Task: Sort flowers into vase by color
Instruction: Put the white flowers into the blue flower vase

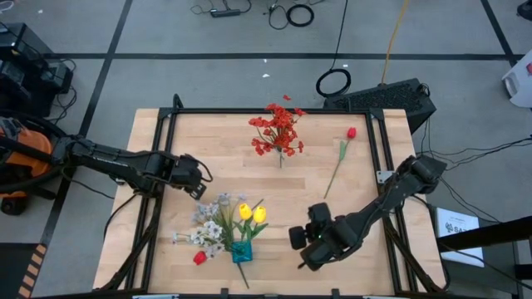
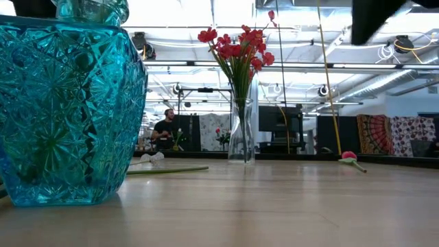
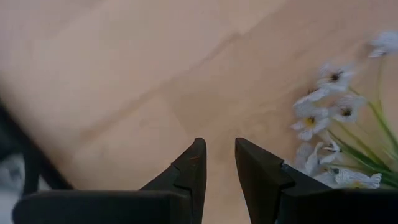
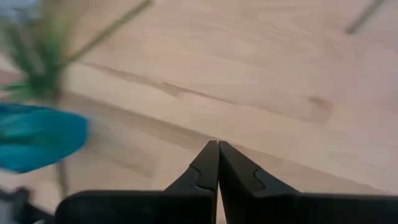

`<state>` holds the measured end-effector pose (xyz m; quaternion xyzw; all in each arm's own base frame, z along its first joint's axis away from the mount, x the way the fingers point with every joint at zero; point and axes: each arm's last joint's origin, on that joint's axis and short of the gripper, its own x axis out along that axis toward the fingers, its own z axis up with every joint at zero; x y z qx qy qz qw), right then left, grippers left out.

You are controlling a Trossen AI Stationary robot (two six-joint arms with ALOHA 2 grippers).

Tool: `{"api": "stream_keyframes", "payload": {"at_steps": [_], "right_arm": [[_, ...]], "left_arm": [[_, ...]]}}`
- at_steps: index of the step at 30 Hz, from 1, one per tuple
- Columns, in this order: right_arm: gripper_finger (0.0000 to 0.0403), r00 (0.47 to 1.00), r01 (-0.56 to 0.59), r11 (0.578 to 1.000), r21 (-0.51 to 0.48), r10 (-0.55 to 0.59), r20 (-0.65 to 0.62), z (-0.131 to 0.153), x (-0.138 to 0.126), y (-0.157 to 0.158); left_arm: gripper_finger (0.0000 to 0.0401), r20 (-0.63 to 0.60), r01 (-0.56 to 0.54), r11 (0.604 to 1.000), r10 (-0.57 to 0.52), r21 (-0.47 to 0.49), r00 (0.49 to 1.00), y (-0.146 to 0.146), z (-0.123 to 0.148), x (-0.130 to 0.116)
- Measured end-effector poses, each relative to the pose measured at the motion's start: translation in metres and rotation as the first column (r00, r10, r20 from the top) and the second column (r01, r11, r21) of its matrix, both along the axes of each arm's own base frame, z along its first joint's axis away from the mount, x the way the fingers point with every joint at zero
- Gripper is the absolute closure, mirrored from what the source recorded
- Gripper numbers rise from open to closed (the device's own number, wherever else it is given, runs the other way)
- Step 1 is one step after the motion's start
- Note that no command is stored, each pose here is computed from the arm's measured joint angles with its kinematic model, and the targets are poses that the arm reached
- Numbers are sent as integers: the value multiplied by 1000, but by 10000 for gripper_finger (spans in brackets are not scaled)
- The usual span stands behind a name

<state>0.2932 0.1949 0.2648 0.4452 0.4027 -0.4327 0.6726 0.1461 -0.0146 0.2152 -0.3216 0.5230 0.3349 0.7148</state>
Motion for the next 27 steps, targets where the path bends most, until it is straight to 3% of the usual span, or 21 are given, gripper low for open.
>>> {"api": "stream_keyframes", "payload": {"at_steps": [3,6,11,18,27], "right_arm": [[402,999,17,1000,6,-16,-41,-6,-1,-6],[402,996,4,1000,-10,-5,-88,-16,-4,-11],[402,988,-55,997,49,61,-144,-33,-12,-18],[403,993,-106,989,100,111,-45,-48,-49,-45],[403,985,-130,977,167,108,138,-80,-92,-86]], "left_arm": [[311,-23,-87,994,86,-67,996,-2,-1,-3],[311,-32,-111,987,108,-114,994,-6,-1,-4],[311,-29,-158,976,156,-146,987,-18,-1,-6],[311,14,-265,941,274,-212,962,-46,0,-11],[311,131,-407,851,468,-332,874,-100,-10,-12]]}}
